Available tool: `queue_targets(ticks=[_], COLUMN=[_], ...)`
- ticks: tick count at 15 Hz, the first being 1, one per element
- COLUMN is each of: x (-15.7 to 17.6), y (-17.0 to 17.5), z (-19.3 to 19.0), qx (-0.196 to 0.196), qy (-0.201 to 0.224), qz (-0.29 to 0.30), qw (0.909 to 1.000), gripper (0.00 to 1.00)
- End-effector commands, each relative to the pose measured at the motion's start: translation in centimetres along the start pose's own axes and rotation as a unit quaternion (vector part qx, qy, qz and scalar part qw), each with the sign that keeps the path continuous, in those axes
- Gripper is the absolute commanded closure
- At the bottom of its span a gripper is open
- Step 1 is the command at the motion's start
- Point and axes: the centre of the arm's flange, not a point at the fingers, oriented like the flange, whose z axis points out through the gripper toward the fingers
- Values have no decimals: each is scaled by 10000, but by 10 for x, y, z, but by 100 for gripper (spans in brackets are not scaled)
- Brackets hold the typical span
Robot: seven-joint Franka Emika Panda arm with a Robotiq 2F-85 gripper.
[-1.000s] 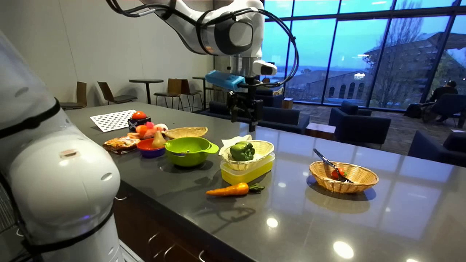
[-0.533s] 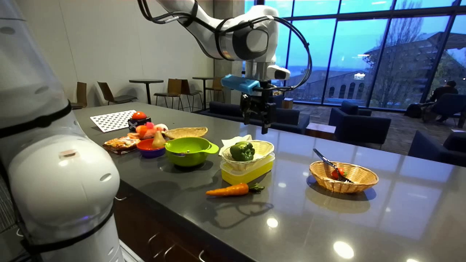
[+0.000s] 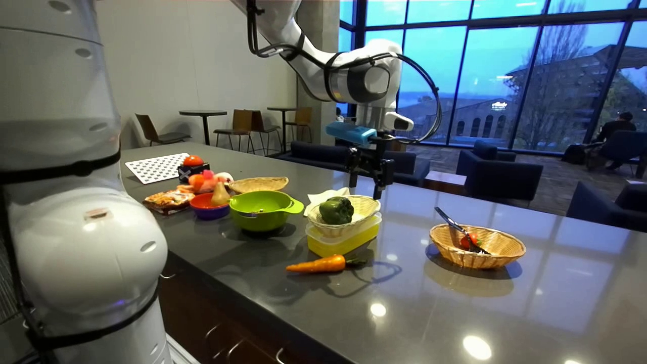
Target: Remove the basket from the yellow container.
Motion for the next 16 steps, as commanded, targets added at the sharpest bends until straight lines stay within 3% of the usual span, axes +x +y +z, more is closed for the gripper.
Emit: queue_targets(ticks=[1,16], x=[19,24], y=[6,25], z=[4,42], qx=[28,284], qy=[-183,-414], qz=[-66,-90], qw=[9998,9987], gripper=[0,0])
